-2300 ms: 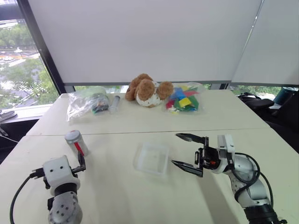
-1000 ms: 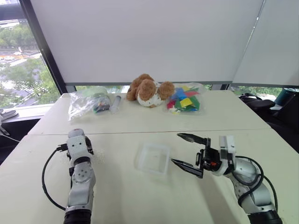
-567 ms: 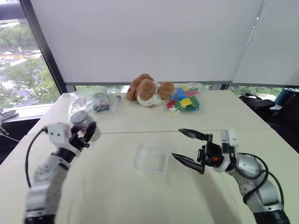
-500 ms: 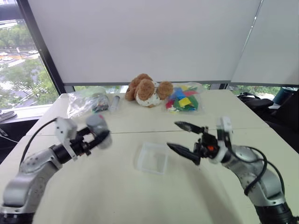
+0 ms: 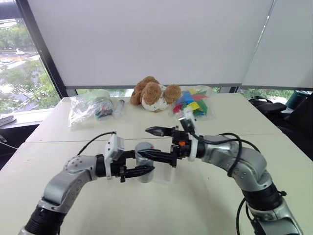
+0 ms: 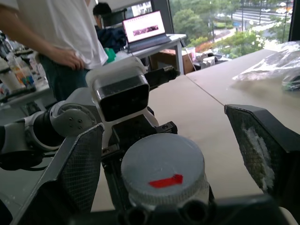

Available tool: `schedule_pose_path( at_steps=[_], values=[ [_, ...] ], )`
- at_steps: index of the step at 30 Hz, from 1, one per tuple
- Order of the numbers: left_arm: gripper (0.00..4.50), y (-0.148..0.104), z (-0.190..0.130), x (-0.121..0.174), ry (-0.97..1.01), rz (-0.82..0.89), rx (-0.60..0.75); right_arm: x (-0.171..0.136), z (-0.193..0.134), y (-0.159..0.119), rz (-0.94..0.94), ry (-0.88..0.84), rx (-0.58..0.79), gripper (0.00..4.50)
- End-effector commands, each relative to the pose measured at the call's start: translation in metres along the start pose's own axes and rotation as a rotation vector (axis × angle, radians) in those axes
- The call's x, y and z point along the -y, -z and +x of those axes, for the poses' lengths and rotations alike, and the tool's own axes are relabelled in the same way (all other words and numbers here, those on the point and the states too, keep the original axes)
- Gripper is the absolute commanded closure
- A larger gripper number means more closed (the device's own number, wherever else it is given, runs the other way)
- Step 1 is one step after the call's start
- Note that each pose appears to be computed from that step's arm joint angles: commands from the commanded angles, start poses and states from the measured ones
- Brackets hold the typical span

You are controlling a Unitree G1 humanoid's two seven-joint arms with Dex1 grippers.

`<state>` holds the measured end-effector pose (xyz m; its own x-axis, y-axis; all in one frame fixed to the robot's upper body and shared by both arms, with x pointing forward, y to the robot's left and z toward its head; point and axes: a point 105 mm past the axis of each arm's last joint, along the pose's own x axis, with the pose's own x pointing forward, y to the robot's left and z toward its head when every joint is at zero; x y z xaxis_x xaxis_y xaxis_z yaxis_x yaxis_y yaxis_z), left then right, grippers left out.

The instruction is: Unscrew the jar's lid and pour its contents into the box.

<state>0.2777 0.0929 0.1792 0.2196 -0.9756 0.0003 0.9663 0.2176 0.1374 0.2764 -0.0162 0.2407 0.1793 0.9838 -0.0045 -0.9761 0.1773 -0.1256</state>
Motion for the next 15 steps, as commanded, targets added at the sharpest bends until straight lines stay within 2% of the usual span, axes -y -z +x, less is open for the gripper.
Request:
schedule_pose_path(
  at_steps=[1,10,13,15],
  values=[
    [2.3,-0.0093,0.0051,0.0042,0.018,0.061,0.019,-0.0056,0.0045,-0.0048,-0.039,-0.04,-0.004,0.0],
    [2.3,-0.009,0.0072,0.0056,0.014,0.069,0.027,-0.0051,0.0075,-0.0062,-0.058,-0.051,-0.004,0.0],
    [2.3,-0.0096,0.0079,0.0058,0.014,0.071,0.03,-0.0027,0.0059,-0.0068,-0.058,-0.05,0.001,0.89],
    [2.3,-0.0112,0.0085,0.0054,0.015,0.078,0.032,-0.0018,0.0046,-0.0044,-0.055,-0.053,-0.004,1.86]
  ],
)
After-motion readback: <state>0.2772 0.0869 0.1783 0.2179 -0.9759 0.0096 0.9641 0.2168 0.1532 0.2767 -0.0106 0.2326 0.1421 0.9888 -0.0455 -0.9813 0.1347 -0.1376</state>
